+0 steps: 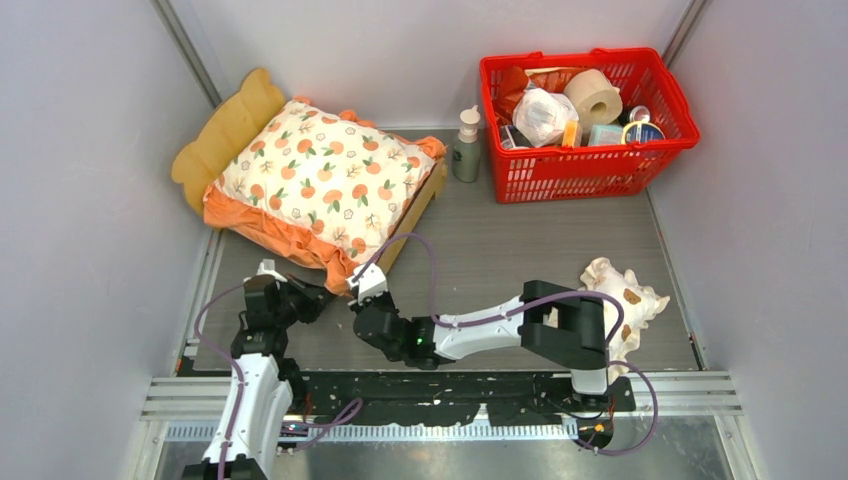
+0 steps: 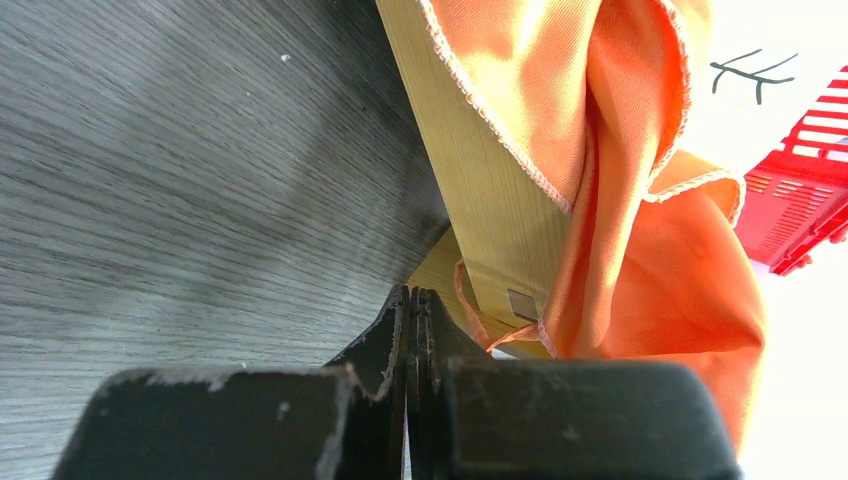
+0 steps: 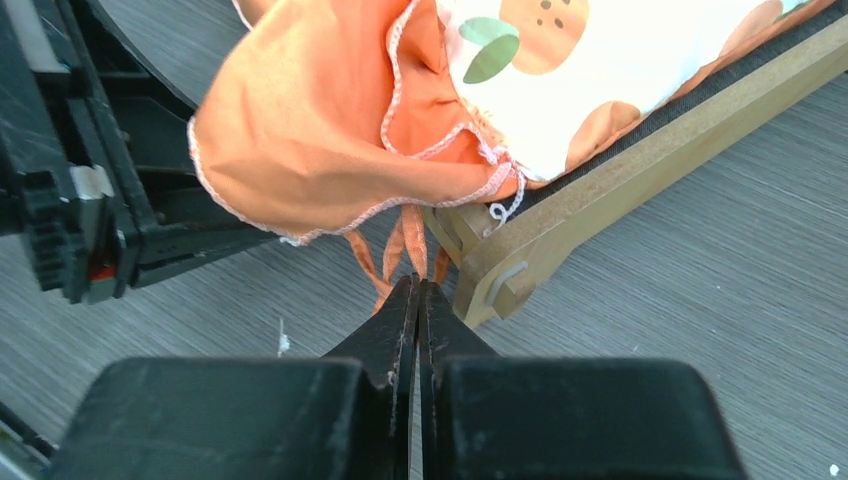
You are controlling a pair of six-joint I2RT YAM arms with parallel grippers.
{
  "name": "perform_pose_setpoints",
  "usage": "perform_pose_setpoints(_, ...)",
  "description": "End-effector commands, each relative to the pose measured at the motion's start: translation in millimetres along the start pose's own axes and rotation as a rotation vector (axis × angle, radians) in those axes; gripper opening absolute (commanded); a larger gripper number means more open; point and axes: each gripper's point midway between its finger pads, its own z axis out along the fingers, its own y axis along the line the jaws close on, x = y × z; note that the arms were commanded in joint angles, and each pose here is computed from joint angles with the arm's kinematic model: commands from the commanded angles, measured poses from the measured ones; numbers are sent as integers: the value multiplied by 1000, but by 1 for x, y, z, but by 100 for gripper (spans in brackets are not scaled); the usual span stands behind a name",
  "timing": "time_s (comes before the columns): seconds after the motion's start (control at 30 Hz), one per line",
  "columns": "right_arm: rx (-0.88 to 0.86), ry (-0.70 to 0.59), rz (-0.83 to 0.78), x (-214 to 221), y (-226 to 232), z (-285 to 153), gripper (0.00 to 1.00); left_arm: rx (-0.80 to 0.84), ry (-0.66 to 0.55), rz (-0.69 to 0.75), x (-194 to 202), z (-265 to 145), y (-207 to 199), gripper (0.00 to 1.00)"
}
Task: Set up the pet bed
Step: Tie the ropes to the bed frame.
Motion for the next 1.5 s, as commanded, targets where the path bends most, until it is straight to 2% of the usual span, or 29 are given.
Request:
perform_pose_setpoints(0.0, 67, 20, -31, 1, -5, 3, 5, 33, -32, 25, -10, -3, -15, 0)
perform_pose_setpoints(0.97, 108, 88, -204, 9, -5, 16, 5, 9, -40, -2, -10, -2, -8, 0)
perform_pose_setpoints(1.13, 76, 45, -230, 6, -1, 20, 5, 5, -38, -8, -9, -2, -6, 0)
perform_pose_setpoints(1.3, 39, -19, -324, -5, 1, 25, 5, 4, -37, -24, -8, 0, -3, 0)
perform_pose_setpoints(1.47, 17, -24, -392, -3, -3, 32, 5, 3, -41, -31, -10, 0, -4, 0)
